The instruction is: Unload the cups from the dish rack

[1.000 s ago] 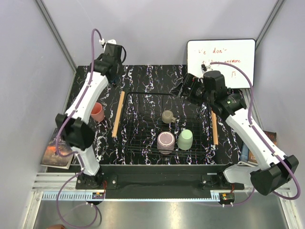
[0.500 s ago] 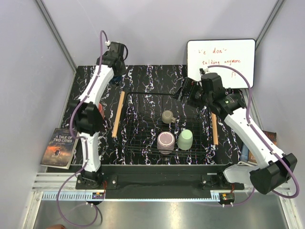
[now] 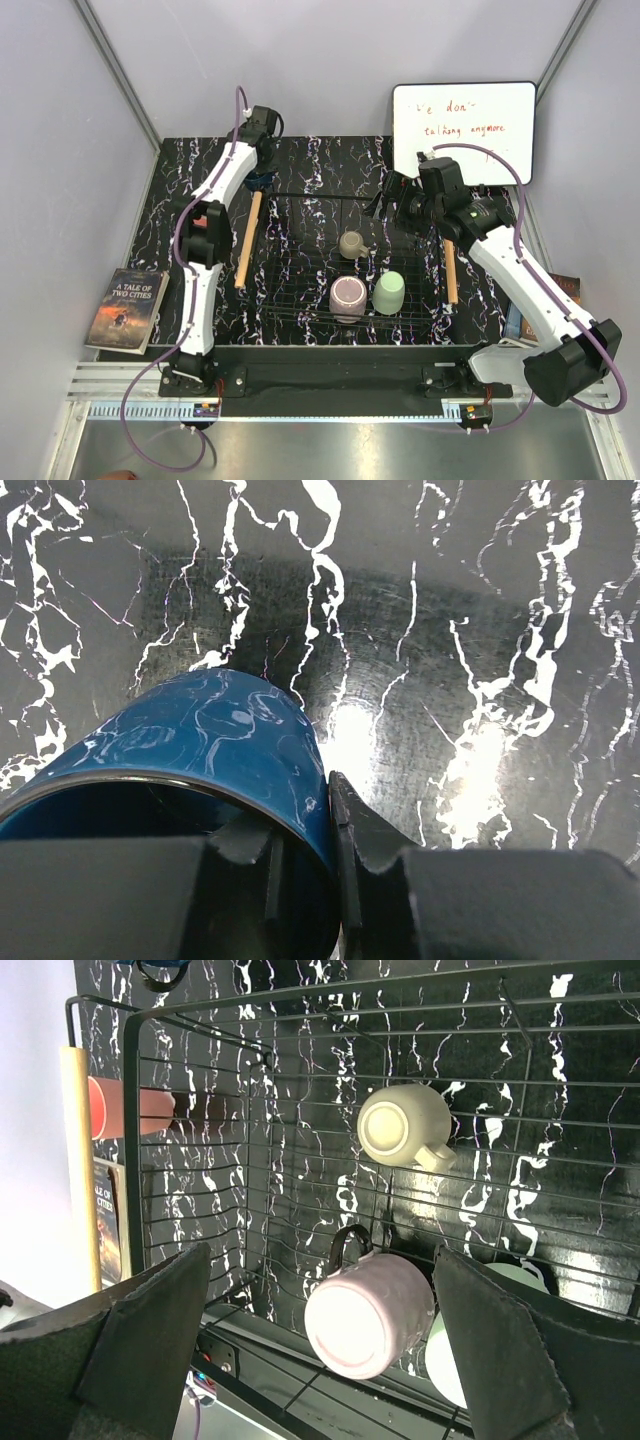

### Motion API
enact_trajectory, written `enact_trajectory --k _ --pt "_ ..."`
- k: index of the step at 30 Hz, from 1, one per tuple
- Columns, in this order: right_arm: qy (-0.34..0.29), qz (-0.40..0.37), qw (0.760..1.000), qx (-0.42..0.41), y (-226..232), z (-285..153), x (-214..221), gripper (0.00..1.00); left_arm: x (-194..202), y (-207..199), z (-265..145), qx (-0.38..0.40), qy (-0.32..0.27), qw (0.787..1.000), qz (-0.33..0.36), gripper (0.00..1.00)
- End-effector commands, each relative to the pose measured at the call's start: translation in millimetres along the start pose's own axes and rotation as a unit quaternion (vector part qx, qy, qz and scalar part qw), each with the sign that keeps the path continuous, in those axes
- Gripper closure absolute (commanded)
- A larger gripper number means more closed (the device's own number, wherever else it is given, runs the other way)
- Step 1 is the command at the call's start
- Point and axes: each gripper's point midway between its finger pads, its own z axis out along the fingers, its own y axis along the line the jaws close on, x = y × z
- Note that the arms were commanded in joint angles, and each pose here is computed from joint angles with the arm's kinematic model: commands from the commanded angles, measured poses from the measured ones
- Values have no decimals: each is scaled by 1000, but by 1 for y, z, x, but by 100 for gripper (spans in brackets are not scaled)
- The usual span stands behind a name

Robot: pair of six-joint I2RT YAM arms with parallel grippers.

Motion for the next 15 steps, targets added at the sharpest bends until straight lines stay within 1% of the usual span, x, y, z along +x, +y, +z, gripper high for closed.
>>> enact_trajectory --k 1,8,12,15 --pt "-3 -2 1000 9 -3 1 -1 1 -34 -5 -14 2 -56 998 -19 100" --pt "-1 -2 1000 18 -9 4 2 0 -10 12 6 -36 -17 999 -15 100" --pt "-1 -2 1000 19 -9 5 1 0 5 14 19 -37 6 999 -18 100" --pt "-2 -2 1000 20 -10 5 1 0 8 13 22 -35 11 999 -20 100"
